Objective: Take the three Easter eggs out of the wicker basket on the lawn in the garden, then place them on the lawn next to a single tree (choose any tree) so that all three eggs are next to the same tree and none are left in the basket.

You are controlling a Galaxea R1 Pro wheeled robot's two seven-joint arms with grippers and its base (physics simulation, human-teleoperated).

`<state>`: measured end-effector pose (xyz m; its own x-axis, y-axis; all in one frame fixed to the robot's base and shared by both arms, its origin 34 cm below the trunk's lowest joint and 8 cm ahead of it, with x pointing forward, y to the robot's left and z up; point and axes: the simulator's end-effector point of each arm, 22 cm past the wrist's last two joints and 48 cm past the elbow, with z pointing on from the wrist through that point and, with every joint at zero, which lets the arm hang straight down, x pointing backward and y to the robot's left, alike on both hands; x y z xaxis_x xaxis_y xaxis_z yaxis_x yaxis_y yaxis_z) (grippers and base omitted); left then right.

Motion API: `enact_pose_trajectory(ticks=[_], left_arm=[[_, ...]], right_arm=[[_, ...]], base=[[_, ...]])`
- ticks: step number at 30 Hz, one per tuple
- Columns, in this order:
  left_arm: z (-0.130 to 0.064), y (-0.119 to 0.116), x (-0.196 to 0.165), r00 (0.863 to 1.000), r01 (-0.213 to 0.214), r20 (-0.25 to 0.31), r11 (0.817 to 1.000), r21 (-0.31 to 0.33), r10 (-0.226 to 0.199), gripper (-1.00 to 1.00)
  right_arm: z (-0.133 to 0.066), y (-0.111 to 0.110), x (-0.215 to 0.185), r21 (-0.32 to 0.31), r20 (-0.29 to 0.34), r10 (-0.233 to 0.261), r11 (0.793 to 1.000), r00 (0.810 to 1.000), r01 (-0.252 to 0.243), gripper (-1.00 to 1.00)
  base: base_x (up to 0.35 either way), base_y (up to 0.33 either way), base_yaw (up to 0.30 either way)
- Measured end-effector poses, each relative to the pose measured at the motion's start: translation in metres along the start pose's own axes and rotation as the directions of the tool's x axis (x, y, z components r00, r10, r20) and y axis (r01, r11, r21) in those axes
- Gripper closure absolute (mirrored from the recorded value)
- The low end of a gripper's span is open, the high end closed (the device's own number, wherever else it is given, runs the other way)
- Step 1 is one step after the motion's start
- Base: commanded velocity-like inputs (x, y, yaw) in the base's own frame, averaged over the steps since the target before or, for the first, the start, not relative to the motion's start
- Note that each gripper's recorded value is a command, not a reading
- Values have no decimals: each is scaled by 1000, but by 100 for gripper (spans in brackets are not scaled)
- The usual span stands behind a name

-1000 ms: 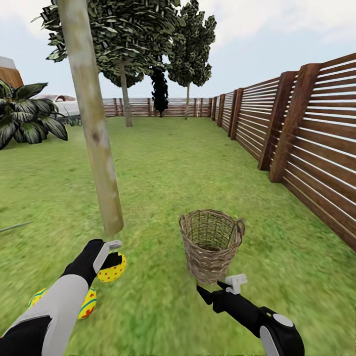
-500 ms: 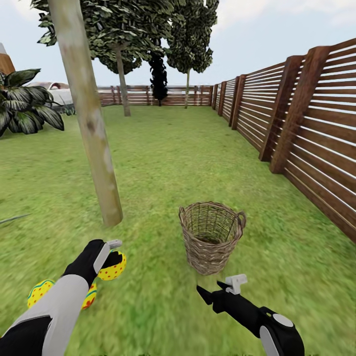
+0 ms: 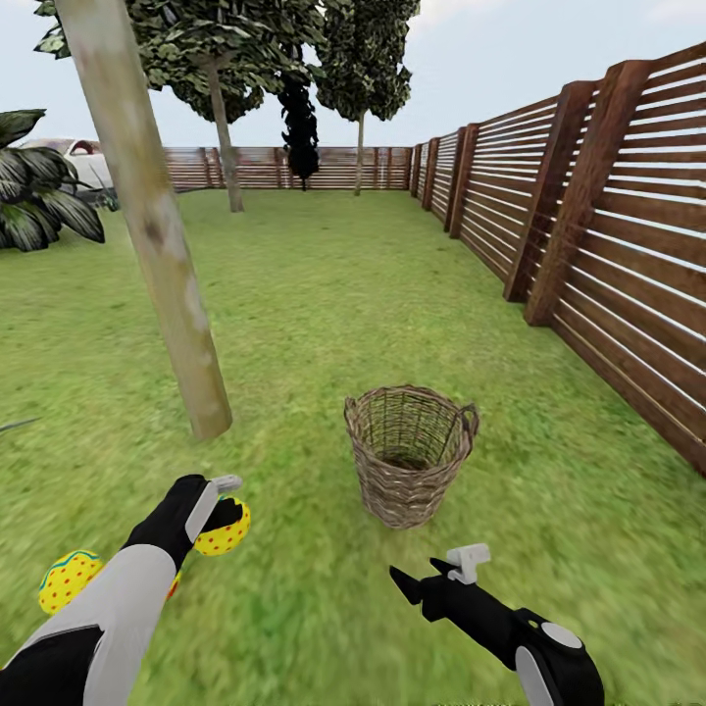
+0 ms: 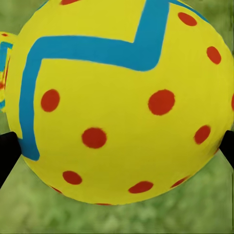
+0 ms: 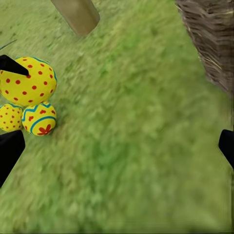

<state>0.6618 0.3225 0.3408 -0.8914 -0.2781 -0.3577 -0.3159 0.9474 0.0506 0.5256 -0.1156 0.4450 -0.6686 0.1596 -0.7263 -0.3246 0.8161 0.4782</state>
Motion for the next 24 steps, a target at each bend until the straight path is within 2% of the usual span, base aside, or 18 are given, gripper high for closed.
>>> enact_pose_trajectory(ticks=[7, 15, 24], left_arm=[[-4, 0, -5, 1000, 2, 12, 1000, 2, -2, 100], [-3, 0, -2, 1000, 1, 5, 1000, 2, -1, 100], [-4, 0, -5, 1000, 2, 12, 1000, 3, -2, 100]], right_arm=[[-1, 1, -2, -1, 5, -2, 1000, 1000, 2, -100], [-1, 2, -2, -1, 6, -2, 1000, 1000, 2, -100], [0, 2, -2, 0, 6, -1, 1000, 1000, 1, -100]], base=[[16, 0, -180], [239, 0, -16], [26, 0, 0]])
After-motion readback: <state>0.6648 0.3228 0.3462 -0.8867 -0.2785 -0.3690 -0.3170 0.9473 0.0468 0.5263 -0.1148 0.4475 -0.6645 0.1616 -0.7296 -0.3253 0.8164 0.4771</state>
